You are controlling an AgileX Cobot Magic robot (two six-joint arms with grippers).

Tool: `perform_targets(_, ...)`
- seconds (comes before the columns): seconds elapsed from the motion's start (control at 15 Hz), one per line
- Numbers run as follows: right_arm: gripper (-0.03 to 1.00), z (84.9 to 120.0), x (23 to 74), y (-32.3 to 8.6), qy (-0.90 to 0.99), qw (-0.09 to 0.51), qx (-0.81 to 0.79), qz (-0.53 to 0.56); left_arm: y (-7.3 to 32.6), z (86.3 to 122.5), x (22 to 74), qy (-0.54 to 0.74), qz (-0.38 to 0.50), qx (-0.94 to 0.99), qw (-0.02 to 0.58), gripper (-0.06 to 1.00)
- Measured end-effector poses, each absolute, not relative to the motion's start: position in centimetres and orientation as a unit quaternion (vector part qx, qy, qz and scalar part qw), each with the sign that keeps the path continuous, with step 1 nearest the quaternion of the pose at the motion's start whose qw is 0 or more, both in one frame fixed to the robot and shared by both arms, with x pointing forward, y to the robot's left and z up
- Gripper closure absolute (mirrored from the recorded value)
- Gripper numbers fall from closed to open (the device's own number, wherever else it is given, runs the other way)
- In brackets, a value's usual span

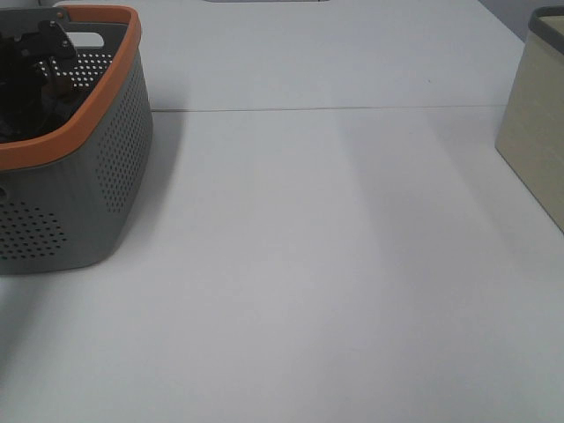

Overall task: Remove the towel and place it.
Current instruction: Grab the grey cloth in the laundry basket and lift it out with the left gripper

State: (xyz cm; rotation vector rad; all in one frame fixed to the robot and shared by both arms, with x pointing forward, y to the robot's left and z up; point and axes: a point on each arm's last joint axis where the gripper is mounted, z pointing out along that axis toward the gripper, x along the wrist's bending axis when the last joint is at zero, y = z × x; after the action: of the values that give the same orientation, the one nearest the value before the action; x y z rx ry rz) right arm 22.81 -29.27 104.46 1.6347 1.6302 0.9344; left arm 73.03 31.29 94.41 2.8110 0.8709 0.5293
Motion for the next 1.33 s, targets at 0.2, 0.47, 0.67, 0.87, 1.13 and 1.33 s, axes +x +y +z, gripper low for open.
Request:
perform_targets(0.2,0.37,104.5,22.8,-29.3,0.62,0.32,0.622,0.355,31.3,94.5,73.2,0.295,0.183,0.935,0.078,0.31)
perform_targets(0.47,0.37,104.5,22.8,-29.3,0.62,0.32,0.622,0.355,31.3,94.5,73.2,0.312,0.187,0.928,0.084,0.34)
perform_targets(0.67,0.37,104.5,22.8,-29.3,0.62,0.32,0.622,0.355,31.0,94.5,73.3,0.312,0.185,0.928,0.088,0.68)
perform_targets(0.87,0.37,104.5,22.8,-29.3,0.62,0.32,0.622,0.355,30.8,94.5,73.2,0.307,0.181,0.93,0.089,0.94)
perform_targets(1.13,0.37,104.5,22.8,-29.3,0.62,0.32,0.622,0.355,30.7,96.6,71.9,0.313,0.146,0.935,0.083,0.94)
perform_targets(1.33,0.37,104.5,22.8,-29.3,0.62,0.32,0.622,0.355,30.5,101.8,69.6,0.339,0.135,0.927,0.089,0.94)
